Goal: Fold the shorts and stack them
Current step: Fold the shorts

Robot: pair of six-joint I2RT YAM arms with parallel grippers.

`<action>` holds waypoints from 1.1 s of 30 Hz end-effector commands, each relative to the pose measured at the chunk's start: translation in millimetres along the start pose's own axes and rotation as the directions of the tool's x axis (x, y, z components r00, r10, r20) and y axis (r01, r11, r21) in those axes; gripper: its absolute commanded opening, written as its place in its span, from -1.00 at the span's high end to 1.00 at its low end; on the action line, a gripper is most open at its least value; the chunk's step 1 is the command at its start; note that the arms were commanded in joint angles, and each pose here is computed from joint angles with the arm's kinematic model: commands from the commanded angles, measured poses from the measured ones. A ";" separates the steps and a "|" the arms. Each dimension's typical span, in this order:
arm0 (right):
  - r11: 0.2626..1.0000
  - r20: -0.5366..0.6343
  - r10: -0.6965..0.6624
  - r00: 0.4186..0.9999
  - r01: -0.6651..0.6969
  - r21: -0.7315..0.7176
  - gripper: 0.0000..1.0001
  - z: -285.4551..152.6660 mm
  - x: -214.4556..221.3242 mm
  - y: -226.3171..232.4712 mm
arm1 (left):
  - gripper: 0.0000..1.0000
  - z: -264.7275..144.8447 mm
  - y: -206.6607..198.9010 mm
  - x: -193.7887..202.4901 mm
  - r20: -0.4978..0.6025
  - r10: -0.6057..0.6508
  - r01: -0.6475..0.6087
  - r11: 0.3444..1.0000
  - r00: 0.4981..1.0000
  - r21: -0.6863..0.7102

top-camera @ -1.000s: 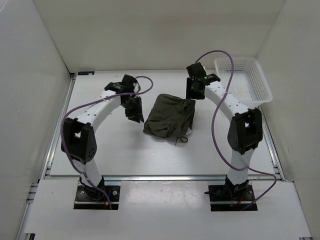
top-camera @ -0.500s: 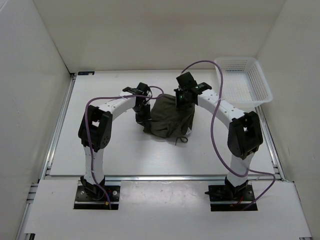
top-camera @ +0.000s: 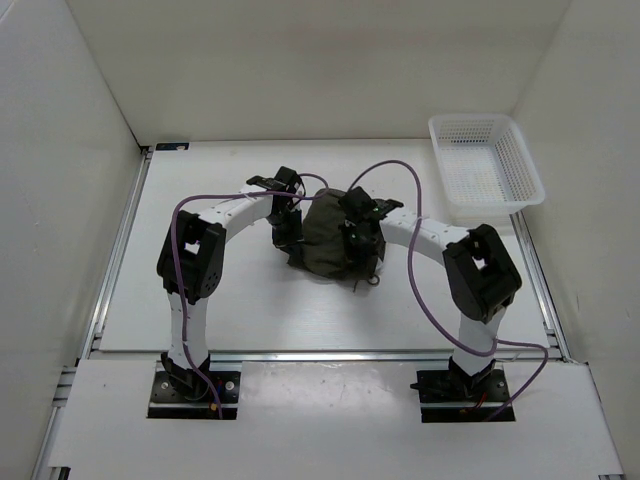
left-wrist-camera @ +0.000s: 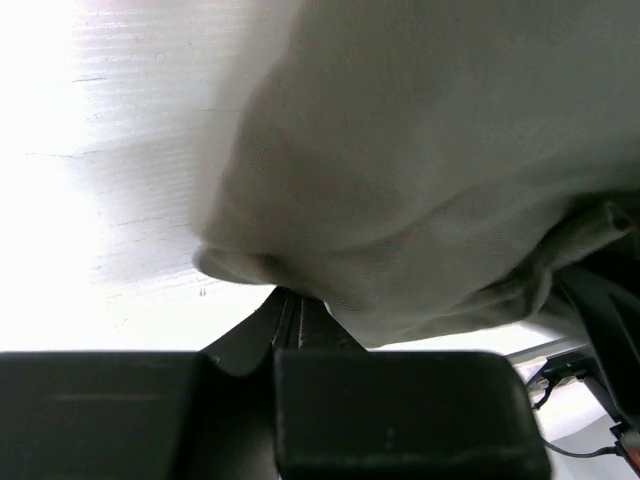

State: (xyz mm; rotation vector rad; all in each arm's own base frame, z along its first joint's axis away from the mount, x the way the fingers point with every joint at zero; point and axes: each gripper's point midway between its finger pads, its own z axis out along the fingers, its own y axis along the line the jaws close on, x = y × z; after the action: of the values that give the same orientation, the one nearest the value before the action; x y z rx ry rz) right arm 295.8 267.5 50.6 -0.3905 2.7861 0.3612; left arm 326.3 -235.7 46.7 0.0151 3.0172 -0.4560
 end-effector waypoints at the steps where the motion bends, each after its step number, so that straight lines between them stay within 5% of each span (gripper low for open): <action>1: 0.999 0.014 -0.022 1.000 0.021 0.050 0.99 -30.8 21.2 -20.1 | 0.79 -9.3 -5.1 -4.3 0.040 0.011 -0.012 1.000 0.999 0.013; 8: 0.999 0.051 0.002 0.999 -0.004 0.043 0.99 -71.1 44.1 -23.8 | 0.79 -11.0 -5.6 -7.7 0.052 0.013 -0.014 1.000 0.999 0.009; 13: 0.999 0.161 0.003 0.987 -0.011 0.045 0.96 -98.9 13.3 -11.3 | 0.79 -23.4 -13.0 -8.4 0.071 0.029 -0.032 0.999 0.997 0.042; 19: 0.999 0.173 0.003 0.985 -0.012 0.050 0.99 -71.6 -18.6 -0.3 | 0.79 -60.3 -42.4 -28.1 0.159 0.032 -0.054 0.989 0.987 0.136; 25: 0.998 0.123 -0.006 0.992 -0.001 0.062 0.99 -27.4 -34.1 5.7 | 0.79 -46.8 -57.7 -49.2 0.135 0.005 -0.028 0.986 0.991 0.166; 33: 0.997 0.062 -0.014 0.998 0.009 0.078 0.99 -29.0 9.6 -12.1 | 0.79 -12.7 -73.4 -66.9 0.084 -0.003 -0.013 0.981 0.996 0.193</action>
State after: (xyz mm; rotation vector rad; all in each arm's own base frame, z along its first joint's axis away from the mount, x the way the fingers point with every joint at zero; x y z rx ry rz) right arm 292.5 254.2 56.3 -0.3653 2.7601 0.2414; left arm 387.5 -289.5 87.3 0.0102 2.8683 -0.6775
